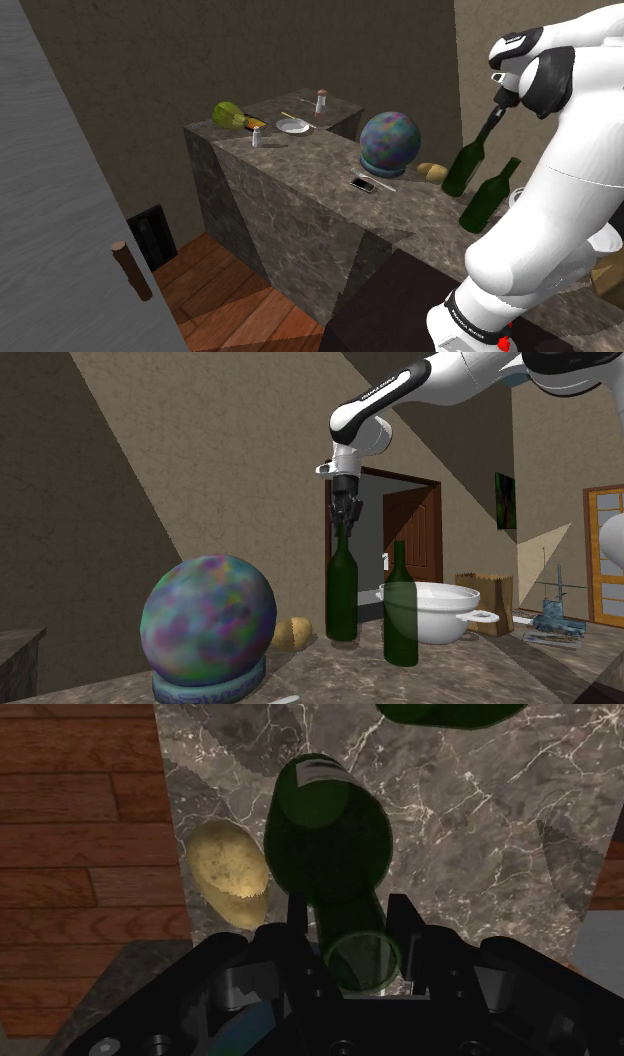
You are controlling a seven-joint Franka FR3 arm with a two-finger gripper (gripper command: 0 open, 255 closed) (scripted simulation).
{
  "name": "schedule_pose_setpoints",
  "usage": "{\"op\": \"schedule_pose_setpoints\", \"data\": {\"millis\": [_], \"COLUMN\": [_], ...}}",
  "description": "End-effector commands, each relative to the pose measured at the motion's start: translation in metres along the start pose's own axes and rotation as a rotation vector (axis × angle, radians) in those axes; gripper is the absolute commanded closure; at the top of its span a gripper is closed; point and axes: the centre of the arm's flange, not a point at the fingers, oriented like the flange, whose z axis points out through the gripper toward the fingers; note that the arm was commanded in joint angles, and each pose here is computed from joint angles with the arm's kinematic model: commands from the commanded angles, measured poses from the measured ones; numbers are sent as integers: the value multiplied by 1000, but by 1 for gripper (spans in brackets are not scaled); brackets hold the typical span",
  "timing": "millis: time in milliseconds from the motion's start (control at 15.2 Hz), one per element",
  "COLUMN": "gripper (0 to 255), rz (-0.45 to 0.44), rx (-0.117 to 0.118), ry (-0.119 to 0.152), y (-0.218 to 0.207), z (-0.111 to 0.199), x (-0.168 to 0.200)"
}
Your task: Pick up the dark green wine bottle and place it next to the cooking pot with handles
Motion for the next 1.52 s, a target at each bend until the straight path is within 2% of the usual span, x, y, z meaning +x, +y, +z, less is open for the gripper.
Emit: {"op": "schedule_pose_setpoints", "data": {"millis": [0,396,924,990,1320,1452], "gripper": [255,255,255,0,0,0], "rz": [0,0,0,0,0,0], "rx": [-1,-1,-1,-1,-1,-1], "ry": [0,0,0,0,0,0], "y": [1,1,1,1,1,1], "z": [10,42,42,42,42,16], "x": [-1,-4,-4,-4,-4,-4]}}
